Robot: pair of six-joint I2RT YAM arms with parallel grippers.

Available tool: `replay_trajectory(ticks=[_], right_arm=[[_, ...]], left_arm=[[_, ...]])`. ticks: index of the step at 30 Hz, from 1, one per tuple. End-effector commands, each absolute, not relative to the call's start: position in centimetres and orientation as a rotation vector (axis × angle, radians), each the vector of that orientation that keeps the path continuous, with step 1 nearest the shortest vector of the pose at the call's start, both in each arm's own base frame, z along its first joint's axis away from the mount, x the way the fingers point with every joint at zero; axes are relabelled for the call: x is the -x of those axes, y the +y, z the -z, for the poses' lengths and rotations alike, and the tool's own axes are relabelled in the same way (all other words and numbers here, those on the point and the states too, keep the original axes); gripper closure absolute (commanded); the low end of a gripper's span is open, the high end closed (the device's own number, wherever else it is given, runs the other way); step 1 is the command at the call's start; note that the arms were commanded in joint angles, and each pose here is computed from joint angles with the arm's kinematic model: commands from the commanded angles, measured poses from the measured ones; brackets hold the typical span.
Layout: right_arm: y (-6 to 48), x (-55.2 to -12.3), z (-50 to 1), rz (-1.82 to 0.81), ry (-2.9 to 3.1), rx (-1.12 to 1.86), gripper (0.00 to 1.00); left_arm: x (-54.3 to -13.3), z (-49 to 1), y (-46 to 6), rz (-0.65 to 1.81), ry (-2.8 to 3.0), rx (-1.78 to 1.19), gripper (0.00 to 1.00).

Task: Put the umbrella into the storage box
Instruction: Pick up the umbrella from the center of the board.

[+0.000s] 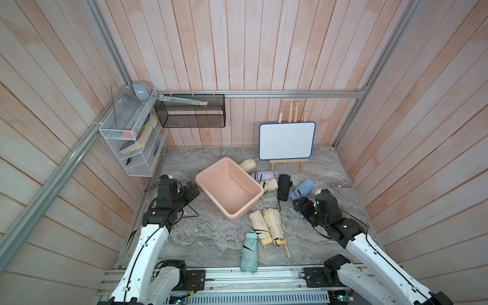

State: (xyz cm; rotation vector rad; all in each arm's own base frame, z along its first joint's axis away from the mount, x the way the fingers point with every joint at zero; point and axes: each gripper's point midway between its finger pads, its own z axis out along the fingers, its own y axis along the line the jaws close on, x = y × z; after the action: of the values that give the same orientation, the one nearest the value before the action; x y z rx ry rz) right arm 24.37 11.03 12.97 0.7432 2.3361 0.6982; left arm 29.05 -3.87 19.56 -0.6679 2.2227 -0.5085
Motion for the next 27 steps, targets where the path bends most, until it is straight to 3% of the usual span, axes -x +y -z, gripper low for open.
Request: replay_trajectory(ticks=[1, 13, 21, 27], right_arm=[[10.4, -22.9, -12.2, -0.625, 2.418, -0.820, 0.19], [8.7, -23.4, -14.4, -0.421, 2.457, -0.747, 0.14], [8.3, -23.0, -13.8, -0.404, 2.464, -0.694, 0.12], [7.6, -21.9, -12.9, -0.413, 2.440, -0.745, 0.12]], left_arm=[[-26.3, -20.2, -6.6, 0.580, 2.303, 0.663, 0.00], [-18.0, -22.5, -17.0, 0.499, 2.491, 0.339, 0.00], [-11.5, -18.7, -25.6, 0.517, 2.693, -0.018, 0.00], [-9.1, -14.5, -28.2, 0.499, 2.817, -0.138, 0.00]])
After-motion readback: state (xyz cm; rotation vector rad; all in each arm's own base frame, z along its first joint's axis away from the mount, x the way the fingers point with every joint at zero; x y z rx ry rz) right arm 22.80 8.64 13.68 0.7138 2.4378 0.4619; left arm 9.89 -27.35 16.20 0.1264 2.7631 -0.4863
